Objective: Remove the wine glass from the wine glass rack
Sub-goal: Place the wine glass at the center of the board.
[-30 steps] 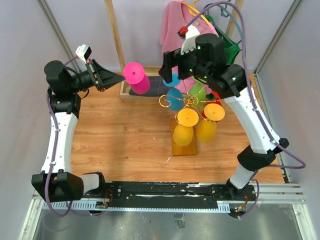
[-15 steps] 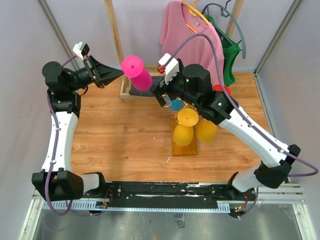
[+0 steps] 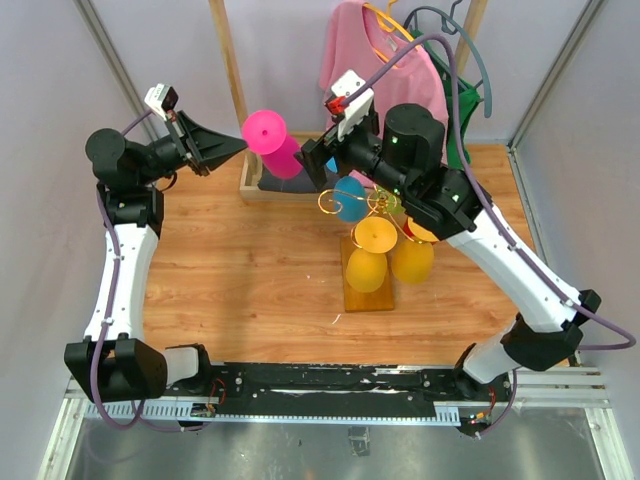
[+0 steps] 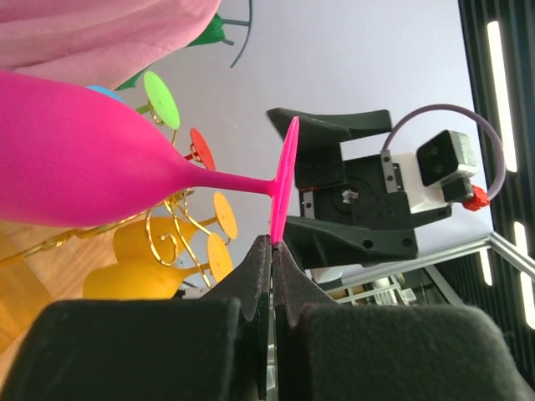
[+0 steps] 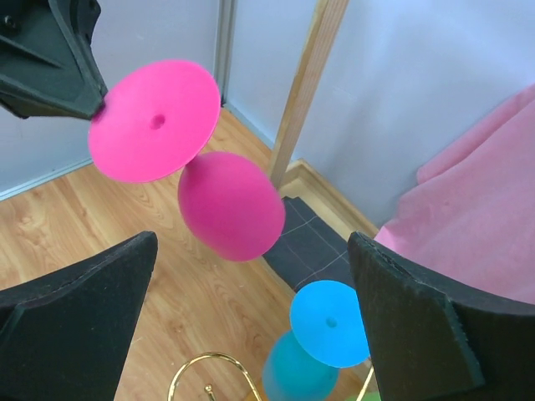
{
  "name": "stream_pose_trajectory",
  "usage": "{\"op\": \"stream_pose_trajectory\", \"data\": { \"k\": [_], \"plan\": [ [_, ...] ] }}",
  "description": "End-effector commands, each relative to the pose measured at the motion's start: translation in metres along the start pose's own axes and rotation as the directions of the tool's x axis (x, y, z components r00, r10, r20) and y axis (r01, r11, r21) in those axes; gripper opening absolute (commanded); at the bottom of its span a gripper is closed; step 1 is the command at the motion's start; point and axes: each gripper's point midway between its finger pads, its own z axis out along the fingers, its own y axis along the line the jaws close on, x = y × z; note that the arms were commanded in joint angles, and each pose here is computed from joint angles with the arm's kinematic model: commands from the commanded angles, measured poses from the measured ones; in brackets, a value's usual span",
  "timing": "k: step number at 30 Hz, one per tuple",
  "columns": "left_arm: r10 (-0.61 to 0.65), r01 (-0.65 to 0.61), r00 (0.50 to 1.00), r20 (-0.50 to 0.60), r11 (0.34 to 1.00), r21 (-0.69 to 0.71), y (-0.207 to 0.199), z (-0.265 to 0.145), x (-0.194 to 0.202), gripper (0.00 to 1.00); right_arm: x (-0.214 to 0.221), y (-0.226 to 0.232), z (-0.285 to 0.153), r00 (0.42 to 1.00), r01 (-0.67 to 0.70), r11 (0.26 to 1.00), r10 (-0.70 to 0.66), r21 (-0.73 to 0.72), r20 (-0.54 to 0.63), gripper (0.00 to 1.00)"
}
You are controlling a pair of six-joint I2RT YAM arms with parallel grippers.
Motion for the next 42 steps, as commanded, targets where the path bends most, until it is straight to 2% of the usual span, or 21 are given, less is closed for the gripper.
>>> {"op": "stream_pose_trajectory", "data": {
  "k": [1, 7, 10, 15, 18, 21, 23, 25, 28, 31, 36, 42],
  "plan": [
    [0.094, -0.097, 0.995, 0.042, 0.993, 0.071, -0.023, 0.000, -0.006, 0.00, 0.005, 0.018, 0.010, 0.996, -0.091, 0.995, 0.090, -0.051, -0.022, 0.98],
    [0.268, -0.271, 0.963, 0.037, 0.955, 0.124, -0.037, -0.002, 0.000, 0.00, -0.019, 0.016, 0.001, 0.968, -0.251, 0.967, 0.250, -0.046, -0.010, 0.99],
    [0.365, -0.364, 0.931, 0.022, 0.922, 0.131, -0.037, -0.003, 0.005, 0.00, -0.031, 0.009, -0.011, 0.950, -0.312, 0.950, 0.312, -0.024, 0.009, 0.98],
    [0.488, -0.485, 0.873, 0.016, 0.863, 0.138, -0.038, -0.005, 0.011, 0.00, -0.046, -0.018, -0.038, 0.878, -0.477, 0.878, 0.474, 0.030, 0.070, 0.99],
    [0.539, -0.535, 0.842, 0.009, 0.833, 0.144, -0.037, -0.006, 0.013, 0.00, -0.040, -0.039, -0.050, 0.805, -0.592, 0.803, 0.585, 0.073, 0.095, 0.98],
    [0.595, -0.588, 0.804, 0.000, 0.795, 0.152, -0.036, -0.007, 0.017, 0.00, -0.023, -0.058, -0.053, 0.672, -0.741, 0.666, 0.734, 0.089, 0.099, 0.99],
    [0.649, -0.642, 0.760, 0.003, 0.751, 0.158, -0.036, -0.009, 0.021, 0.00, -0.012, -0.063, -0.049, 0.584, -0.812, 0.578, 0.808, 0.083, 0.085, 0.98],
    [0.716, -0.708, 0.698, 0.010, 0.687, 0.165, -0.035, -0.011, 0.025, 0.00, -0.007, -0.064, -0.043, 0.523, -0.852, 0.519, 0.850, 0.074, 0.066, 0.99],
    [0.783, -0.771, 0.622, 0.010, 0.610, 0.182, -0.036, -0.013, 0.033, 0.00, -0.009, -0.062, -0.032, 0.503, -0.864, 0.500, 0.864, 0.059, 0.031, 0.98],
    [0.803, -0.788, 0.596, 0.004, 0.584, 0.194, -0.036, -0.014, 0.038, 0.00, -0.012, -0.060, -0.024, 0.498, -0.866, 0.498, 0.867, 0.051, 0.002, 0.98],
    [0.869, -0.844, 0.495, 0.008, 0.479, 0.239, -0.039, -0.014, 0.051, 0.00, 0.000, -0.050, -0.007, 0.449, -0.891, 0.452, 0.891, 0.046, -0.071, 0.98],
    [0.912, -0.875, 0.409, 0.003, 0.392, 0.285, -0.039, -0.015, 0.061, 0.00, -0.003, -0.038, -0.001, 0.406, -0.913, 0.408, 0.905, -0.007, -0.124, 0.98]
  ]
}}
